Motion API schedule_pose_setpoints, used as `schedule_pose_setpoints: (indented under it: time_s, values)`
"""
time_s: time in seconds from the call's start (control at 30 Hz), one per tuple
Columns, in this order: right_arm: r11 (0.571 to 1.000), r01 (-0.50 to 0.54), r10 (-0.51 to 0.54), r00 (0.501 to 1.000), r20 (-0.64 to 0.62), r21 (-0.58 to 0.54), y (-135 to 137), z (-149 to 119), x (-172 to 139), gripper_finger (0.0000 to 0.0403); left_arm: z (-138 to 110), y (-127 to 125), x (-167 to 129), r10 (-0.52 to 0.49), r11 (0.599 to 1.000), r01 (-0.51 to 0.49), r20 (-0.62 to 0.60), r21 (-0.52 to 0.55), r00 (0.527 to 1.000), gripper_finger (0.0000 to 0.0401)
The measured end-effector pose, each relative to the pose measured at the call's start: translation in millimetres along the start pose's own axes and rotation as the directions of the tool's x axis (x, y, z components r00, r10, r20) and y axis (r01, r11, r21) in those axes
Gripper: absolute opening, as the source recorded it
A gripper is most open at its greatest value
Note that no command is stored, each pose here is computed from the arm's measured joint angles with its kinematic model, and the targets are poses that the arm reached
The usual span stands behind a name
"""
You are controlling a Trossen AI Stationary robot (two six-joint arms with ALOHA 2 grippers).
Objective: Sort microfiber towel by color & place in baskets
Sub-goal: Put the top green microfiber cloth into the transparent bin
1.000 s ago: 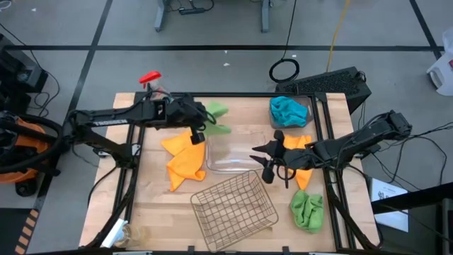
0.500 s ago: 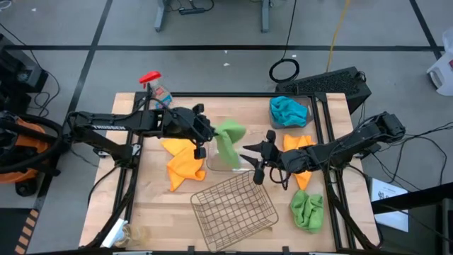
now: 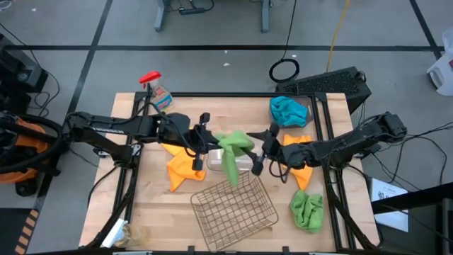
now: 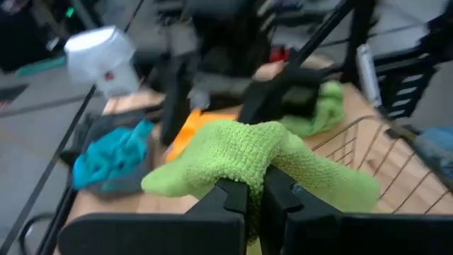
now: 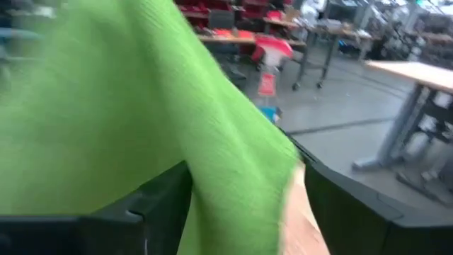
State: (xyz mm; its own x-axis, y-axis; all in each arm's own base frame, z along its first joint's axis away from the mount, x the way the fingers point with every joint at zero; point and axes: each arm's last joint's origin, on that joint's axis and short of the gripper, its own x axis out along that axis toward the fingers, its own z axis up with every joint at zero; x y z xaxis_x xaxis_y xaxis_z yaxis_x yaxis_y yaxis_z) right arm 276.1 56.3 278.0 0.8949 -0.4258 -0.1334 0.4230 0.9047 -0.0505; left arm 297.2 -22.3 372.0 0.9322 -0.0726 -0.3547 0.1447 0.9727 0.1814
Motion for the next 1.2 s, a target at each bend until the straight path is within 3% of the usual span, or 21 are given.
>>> schedule_pose_setpoints:
  time_s: [0.1,0.27,0.47,0.77,1.0,1.1,1.2]
  values:
    - [1.000,0.007,-0.007,1.000,-0.027,0.010,-2,-6,8,0.0238,5,-1,1,-0.053,0.998,0.050,0.061,0.043,0.997,0.0012]
    - [0.986,-0.149,0.153,0.987,-0.047,0.071,0,-10,16,0.0194,4,-3,11,-0.100,0.984,0.086,0.084,0.158,0.991,0.0012]
    - [0.983,-0.162,0.169,0.982,-0.087,0.084,-6,-9,10,0.0203,-1,-1,20,-0.107,0.969,0.090,0.061,0.229,0.992,0.0012]
    - [0.996,0.093,-0.094,0.981,-0.168,-0.017,-32,0,-23,0.0273,-7,33,18,0.004,0.989,-0.012,0.054,0.149,0.999,0.0012]
    - [0.996,0.056,-0.052,0.996,-0.071,0.063,-25,15,-42,0.0268,-17,66,16,0.104,0.994,-0.103,0.021,-0.028,0.994,0.0012]
    - [0.991,0.035,-0.032,0.999,-0.029,0.131,-15,15,-36,0.0268,-19,72,18,0.123,0.991,-0.122,0.022,-0.061,0.992,0.0012]
    - [0.994,0.030,-0.028,0.999,-0.015,0.102,-4,10,-25,0.0284,-23,74,23,0.122,0.991,-0.121,0.005,-0.065,0.993,0.0012]
